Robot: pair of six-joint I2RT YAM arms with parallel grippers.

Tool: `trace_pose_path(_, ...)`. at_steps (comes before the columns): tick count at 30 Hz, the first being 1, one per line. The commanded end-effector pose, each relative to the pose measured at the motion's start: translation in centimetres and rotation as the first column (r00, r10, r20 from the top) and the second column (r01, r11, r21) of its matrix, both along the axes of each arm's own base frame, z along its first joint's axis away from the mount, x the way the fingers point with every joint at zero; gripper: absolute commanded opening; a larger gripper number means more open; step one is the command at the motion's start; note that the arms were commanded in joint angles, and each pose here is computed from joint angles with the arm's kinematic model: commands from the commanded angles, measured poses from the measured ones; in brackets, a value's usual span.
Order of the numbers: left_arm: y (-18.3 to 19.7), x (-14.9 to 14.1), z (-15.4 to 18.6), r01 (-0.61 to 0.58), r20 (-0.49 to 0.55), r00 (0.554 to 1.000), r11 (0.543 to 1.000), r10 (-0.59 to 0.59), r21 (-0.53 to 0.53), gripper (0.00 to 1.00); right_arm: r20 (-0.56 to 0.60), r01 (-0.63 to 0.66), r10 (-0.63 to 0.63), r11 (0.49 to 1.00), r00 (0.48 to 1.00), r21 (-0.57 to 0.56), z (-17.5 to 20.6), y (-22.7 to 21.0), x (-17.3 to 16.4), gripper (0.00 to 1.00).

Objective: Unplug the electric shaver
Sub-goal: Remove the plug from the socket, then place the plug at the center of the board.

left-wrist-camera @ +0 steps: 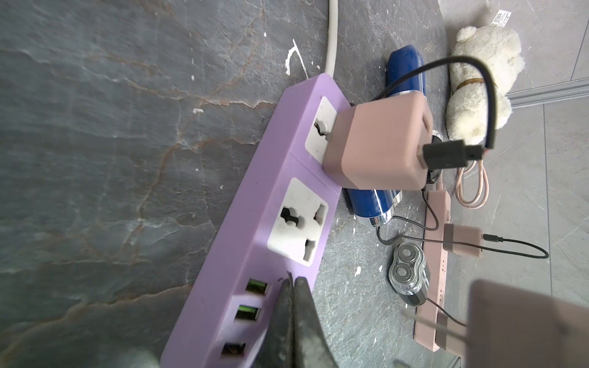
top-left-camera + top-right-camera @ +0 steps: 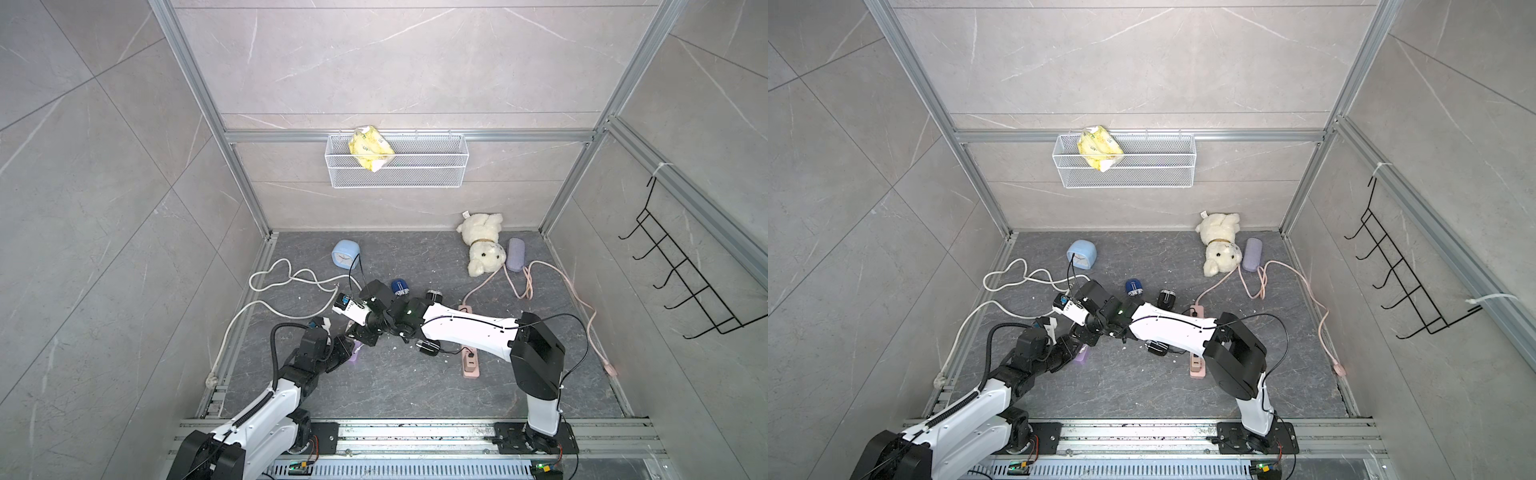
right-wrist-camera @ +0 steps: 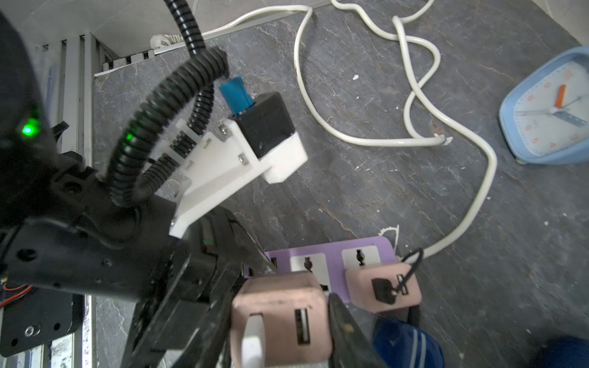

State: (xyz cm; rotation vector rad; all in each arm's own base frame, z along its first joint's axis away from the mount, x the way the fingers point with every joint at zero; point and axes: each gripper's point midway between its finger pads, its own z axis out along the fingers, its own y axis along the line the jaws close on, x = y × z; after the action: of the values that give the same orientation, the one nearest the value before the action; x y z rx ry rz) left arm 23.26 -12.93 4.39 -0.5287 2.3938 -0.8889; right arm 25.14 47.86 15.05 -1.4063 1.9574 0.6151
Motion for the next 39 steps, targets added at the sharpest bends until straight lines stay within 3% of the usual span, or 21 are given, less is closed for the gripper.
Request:
trace_pose_path(1,1.8,-4.0,-4.3,-0.008,-0.202,0.979,0.997,0.024,0.081,0.00,0.044,0.094,-0.095,0.995,0.995,0.023,4.3,-1.7,1.6,0.29)
trace_pose_path(12,2.0,-3.9,-2.7,-0.005,-0.156,0.988,0.996,0.019,0.087,0.00,-0.061,0.393,-0.389,0.916,0.919,0.081,5.7,-9.7,10.1,0.29)
trace_pose_path(19,1.5,-3.6,-1.3,0.026,-0.101,0.995,0.997,-0.018,0.074,0.00,-0.140,0.508,-0.494,0.858,0.858,0.080,3.1,-12.0,15.0,0.29)
trace_pose_path(26,1.5,-3.8,-0.6,0.046,-0.097,0.995,0.996,-0.038,0.080,0.00,-0.217,0.650,-0.626,0.757,0.749,0.062,-0.3,-15.3,20.0,0.29)
trace_pose_path(39,1.5,-3.9,-0.3,0.035,-0.085,0.996,0.997,-0.029,0.072,0.00,-0.328,0.732,-0.696,0.681,0.639,-0.017,-5.7,-19.4,23.1,0.29)
